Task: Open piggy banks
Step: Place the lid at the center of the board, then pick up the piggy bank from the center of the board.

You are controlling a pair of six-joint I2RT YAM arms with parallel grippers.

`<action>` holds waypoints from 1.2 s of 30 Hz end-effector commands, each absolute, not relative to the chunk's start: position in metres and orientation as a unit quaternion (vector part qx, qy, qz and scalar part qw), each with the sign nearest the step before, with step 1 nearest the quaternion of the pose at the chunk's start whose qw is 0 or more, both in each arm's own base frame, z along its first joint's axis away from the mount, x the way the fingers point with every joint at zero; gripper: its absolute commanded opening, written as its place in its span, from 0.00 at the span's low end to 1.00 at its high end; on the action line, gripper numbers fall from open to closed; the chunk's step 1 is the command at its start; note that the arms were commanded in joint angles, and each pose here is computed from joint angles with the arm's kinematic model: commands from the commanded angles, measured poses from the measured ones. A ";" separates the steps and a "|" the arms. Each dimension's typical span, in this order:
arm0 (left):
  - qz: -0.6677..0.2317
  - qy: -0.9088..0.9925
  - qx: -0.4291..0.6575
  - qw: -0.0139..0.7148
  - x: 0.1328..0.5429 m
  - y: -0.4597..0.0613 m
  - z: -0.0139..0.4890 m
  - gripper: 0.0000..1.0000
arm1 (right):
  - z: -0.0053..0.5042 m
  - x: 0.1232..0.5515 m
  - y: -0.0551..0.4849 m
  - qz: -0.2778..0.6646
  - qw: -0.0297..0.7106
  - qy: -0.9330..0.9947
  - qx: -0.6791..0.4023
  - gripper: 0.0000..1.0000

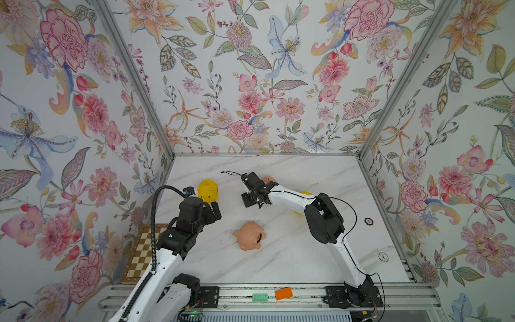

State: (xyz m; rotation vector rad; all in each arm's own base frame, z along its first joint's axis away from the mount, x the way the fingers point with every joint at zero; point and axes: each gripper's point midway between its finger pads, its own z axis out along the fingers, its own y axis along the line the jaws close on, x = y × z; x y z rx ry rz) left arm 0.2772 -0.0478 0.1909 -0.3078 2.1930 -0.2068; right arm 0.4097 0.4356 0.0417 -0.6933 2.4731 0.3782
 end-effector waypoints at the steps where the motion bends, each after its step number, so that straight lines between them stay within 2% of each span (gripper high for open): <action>1: -0.087 0.878 -0.124 0.453 0.275 -0.047 0.191 0.99 | 0.040 0.414 0.431 0.130 0.260 0.926 -0.242 0.05; 10: -0.109 0.876 -0.112 0.455 0.280 -0.057 0.195 0.99 | 0.071 0.416 0.443 0.154 0.281 0.909 -0.266 0.34; 16: -0.119 0.870 -0.118 0.463 0.278 -0.057 0.197 0.99 | 0.127 0.410 0.442 0.192 0.323 0.887 -0.267 0.51; 22: -0.152 0.858 -0.113 0.477 0.279 -0.066 0.200 0.99 | 0.173 0.392 0.416 0.233 0.356 0.870 -0.248 0.71; 26: -0.192 0.857 -0.088 0.469 0.282 -0.083 0.198 0.99 | 0.187 0.365 0.390 0.271 0.360 0.862 -0.231 0.87; 31: -0.232 0.852 -0.064 0.464 0.285 -0.101 0.194 0.99 | 0.185 0.313 0.356 0.318 0.347 0.853 -0.226 0.98; 36: -0.267 0.856 -0.049 0.441 0.287 -0.117 0.182 0.99 | 0.178 0.263 0.329 0.375 0.314 0.853 -0.182 0.99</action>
